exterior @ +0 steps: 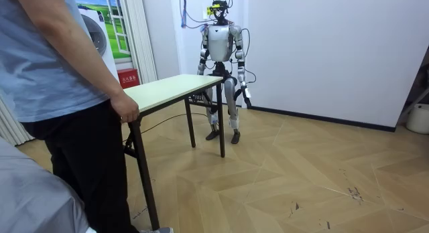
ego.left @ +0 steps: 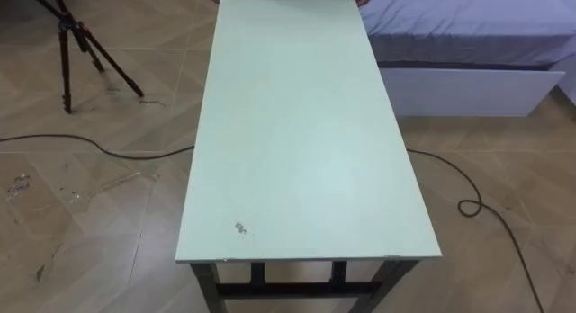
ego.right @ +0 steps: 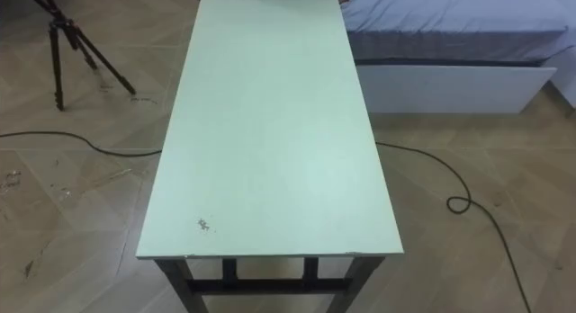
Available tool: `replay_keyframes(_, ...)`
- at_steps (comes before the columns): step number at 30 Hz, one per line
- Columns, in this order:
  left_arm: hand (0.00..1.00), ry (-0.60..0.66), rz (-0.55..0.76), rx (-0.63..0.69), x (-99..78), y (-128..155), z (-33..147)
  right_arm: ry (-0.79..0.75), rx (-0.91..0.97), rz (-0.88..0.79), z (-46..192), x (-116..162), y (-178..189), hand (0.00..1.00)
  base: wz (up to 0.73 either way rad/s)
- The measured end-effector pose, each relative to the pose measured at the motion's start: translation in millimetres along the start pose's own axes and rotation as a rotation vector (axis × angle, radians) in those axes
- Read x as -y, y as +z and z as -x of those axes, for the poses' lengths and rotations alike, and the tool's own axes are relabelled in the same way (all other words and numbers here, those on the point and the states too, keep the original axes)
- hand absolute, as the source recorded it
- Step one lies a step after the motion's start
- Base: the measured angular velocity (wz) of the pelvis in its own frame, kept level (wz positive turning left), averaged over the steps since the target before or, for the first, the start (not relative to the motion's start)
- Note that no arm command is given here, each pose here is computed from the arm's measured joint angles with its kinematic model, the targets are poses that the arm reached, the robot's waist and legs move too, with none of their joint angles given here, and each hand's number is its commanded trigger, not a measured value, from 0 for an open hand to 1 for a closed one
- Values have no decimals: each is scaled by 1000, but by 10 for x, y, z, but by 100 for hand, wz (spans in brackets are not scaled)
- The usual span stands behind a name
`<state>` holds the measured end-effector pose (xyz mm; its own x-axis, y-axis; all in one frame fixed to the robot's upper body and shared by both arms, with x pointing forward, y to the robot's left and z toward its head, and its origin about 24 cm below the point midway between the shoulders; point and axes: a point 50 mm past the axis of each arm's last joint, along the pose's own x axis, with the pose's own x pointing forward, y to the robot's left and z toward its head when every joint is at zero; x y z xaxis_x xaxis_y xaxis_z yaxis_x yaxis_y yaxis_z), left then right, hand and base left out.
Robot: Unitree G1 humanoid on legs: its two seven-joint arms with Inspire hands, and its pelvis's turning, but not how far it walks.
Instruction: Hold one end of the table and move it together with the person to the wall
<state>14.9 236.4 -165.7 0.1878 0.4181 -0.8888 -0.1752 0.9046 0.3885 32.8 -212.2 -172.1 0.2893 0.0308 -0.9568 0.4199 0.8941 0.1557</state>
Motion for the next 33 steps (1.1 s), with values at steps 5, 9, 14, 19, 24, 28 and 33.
replay_keyframes(5,0,-7,18,-5,3,-6,1,-1,2,-3,1,4,0,0,0)
replay_keyframes(9,0,-15,60,-19,5,-24,3,-2,3,-21,2,6,-2,0,0)
replay_keyframes(14,0,-71,192,-72,22,-60,3,2,-3,-56,11,37,1,0,0)
replay_keyframes(19,0,-188,347,-112,4,-88,0,11,-8,-67,29,89,17,0,1)
replay_keyframes(24,0,-273,404,-118,-33,-67,-7,27,-11,-38,54,158,63,0,0)
replay_keyframes(28,0,-365,490,-119,1,-58,9,62,17,-28,111,238,88,0,0)
replay_keyframes(33,0,-474,668,-93,53,-73,62,120,62,-65,188,236,42,0,0)
